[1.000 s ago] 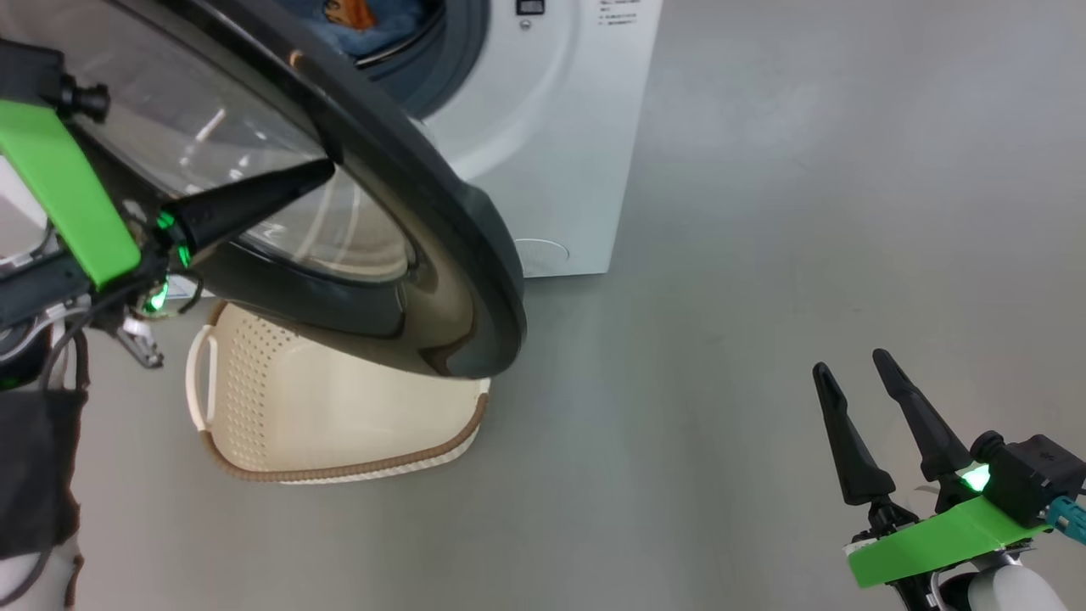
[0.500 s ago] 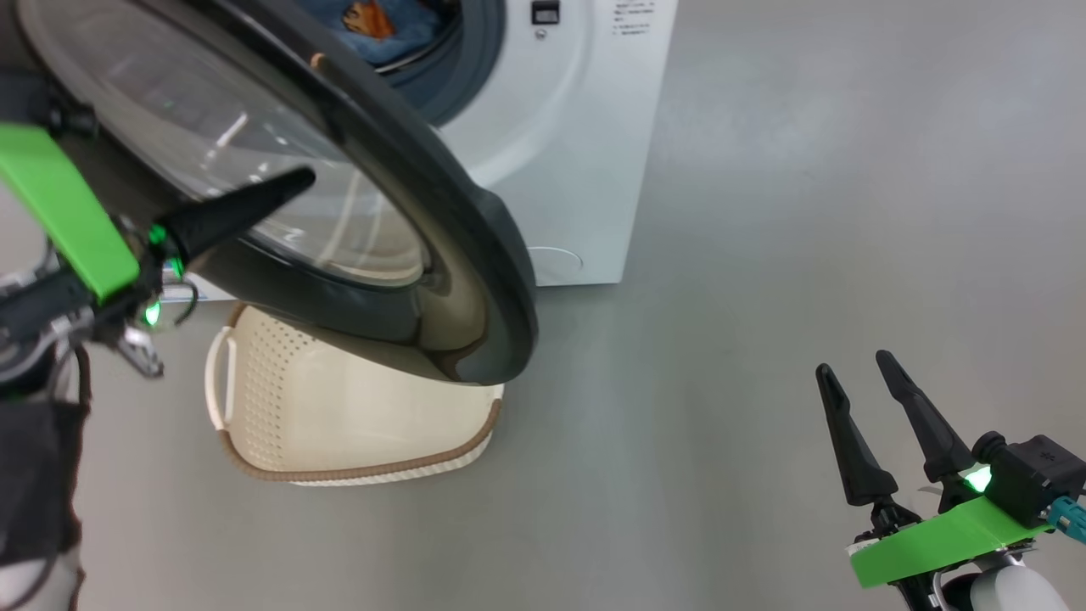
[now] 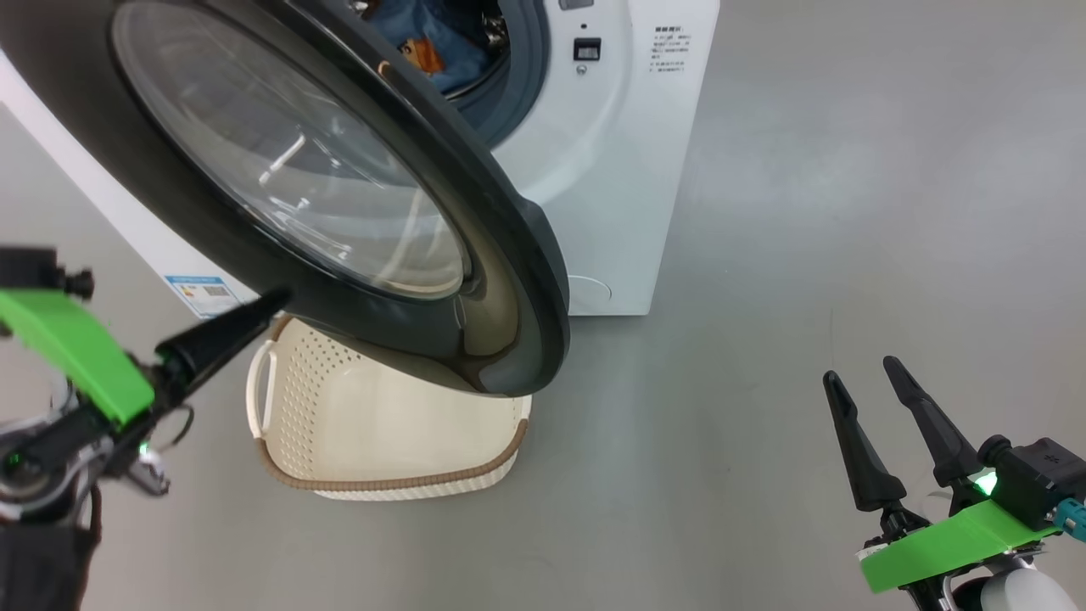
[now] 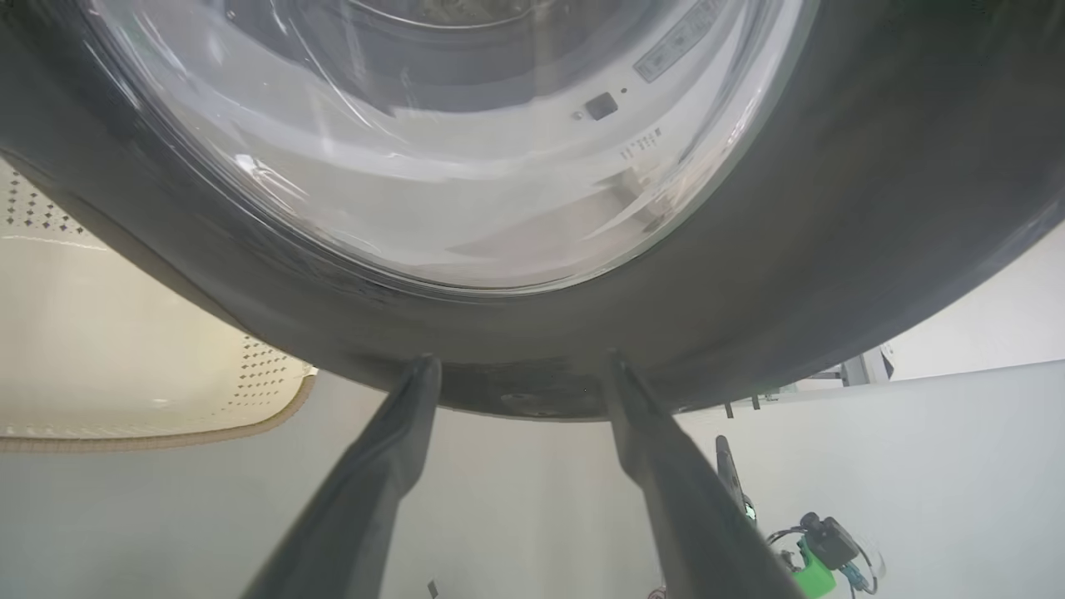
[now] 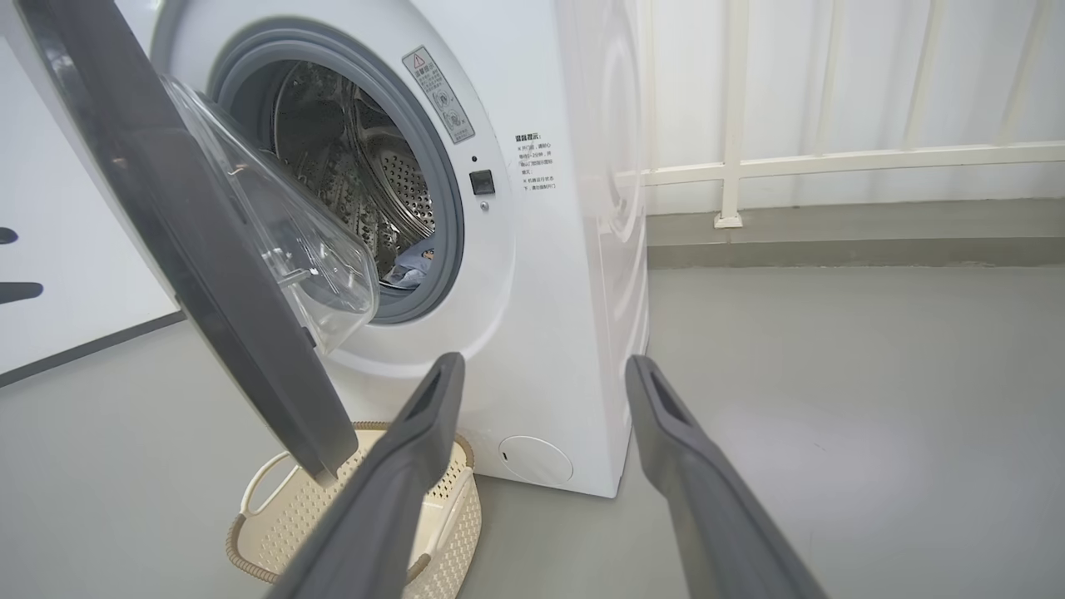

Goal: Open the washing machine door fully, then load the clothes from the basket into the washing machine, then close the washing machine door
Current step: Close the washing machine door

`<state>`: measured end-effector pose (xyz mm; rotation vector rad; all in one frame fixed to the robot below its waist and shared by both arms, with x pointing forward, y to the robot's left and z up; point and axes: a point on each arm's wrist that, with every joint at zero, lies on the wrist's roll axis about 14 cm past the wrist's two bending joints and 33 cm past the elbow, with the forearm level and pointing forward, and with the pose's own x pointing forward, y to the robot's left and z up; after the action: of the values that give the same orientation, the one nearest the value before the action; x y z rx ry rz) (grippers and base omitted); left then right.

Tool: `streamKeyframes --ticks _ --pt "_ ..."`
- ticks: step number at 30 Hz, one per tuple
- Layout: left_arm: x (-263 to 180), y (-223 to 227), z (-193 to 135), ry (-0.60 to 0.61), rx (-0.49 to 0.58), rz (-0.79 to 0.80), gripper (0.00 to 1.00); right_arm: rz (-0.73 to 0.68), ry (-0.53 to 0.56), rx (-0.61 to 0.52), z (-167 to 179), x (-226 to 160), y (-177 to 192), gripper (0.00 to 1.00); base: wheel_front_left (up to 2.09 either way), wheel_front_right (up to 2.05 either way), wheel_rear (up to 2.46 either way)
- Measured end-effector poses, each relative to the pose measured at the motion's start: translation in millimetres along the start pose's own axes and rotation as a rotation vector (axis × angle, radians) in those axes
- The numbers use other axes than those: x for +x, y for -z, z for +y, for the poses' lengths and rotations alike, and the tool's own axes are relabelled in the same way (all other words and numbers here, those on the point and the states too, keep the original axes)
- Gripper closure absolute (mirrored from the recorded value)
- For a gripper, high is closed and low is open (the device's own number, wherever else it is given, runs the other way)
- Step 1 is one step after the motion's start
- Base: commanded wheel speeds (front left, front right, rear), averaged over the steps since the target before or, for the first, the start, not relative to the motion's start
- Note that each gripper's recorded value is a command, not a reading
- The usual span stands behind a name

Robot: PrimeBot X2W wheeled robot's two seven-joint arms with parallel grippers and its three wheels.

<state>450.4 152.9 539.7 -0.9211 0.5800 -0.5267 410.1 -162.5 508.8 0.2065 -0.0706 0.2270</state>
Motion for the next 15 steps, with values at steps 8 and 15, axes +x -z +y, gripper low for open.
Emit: streamKeyframes --ticks 8,15 --pt "-21 19 36 -0.096 -0.045 -0.059 0.00 -0.006 0.004 -0.015 -3 -4 -5 0.00 0.00 0.00 0.00" --pt "-30 38 63 -0.169 -0.076 -0.105 0.00 0.006 0.039 -0.023 -15 -13 -3 0.00 0.00 0.00 0.00"
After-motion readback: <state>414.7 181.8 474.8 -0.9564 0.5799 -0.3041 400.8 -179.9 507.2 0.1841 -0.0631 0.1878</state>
